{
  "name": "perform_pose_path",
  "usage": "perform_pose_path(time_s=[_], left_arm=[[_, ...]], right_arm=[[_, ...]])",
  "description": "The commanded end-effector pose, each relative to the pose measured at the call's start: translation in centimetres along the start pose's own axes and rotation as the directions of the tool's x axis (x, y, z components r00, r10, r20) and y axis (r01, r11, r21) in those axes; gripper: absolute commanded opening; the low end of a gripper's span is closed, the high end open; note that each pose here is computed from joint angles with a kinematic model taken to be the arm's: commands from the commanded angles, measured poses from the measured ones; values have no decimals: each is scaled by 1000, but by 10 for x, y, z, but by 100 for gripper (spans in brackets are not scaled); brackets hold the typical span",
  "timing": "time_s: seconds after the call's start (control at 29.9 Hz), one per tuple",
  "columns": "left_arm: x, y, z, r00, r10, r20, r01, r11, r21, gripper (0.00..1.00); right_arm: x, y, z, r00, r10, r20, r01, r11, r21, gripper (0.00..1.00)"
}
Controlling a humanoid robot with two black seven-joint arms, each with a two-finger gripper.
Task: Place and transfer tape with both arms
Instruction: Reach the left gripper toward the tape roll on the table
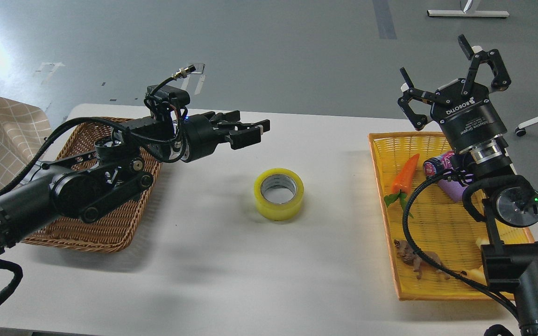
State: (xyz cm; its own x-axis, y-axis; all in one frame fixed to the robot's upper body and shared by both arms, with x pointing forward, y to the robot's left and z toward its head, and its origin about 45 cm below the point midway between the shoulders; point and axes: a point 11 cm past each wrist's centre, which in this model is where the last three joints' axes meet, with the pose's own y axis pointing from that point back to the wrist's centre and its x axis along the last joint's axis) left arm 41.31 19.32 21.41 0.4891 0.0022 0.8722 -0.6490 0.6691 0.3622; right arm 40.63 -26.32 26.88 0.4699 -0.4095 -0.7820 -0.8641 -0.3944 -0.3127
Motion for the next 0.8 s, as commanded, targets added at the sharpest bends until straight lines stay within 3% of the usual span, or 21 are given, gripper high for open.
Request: perform_pose_path(time_s=[0.0, 0.27, 0.77], left_arm=[[-13, 5, -3, 996, -57, 67, 57, 998, 12, 98], [-34, 12, -14, 963, -164, 214, 142, 983, 115, 98], [-47, -11, 23, 960, -202, 195, 181, 976, 117, 98]], right_arm=[[5, 5, 2, 1000, 17, 5, -17, 1000, 0, 100], [10, 12, 5, 999, 34, 11, -33, 999, -5, 100], [15, 16, 8, 999, 50, 15, -49, 999, -9, 100]])
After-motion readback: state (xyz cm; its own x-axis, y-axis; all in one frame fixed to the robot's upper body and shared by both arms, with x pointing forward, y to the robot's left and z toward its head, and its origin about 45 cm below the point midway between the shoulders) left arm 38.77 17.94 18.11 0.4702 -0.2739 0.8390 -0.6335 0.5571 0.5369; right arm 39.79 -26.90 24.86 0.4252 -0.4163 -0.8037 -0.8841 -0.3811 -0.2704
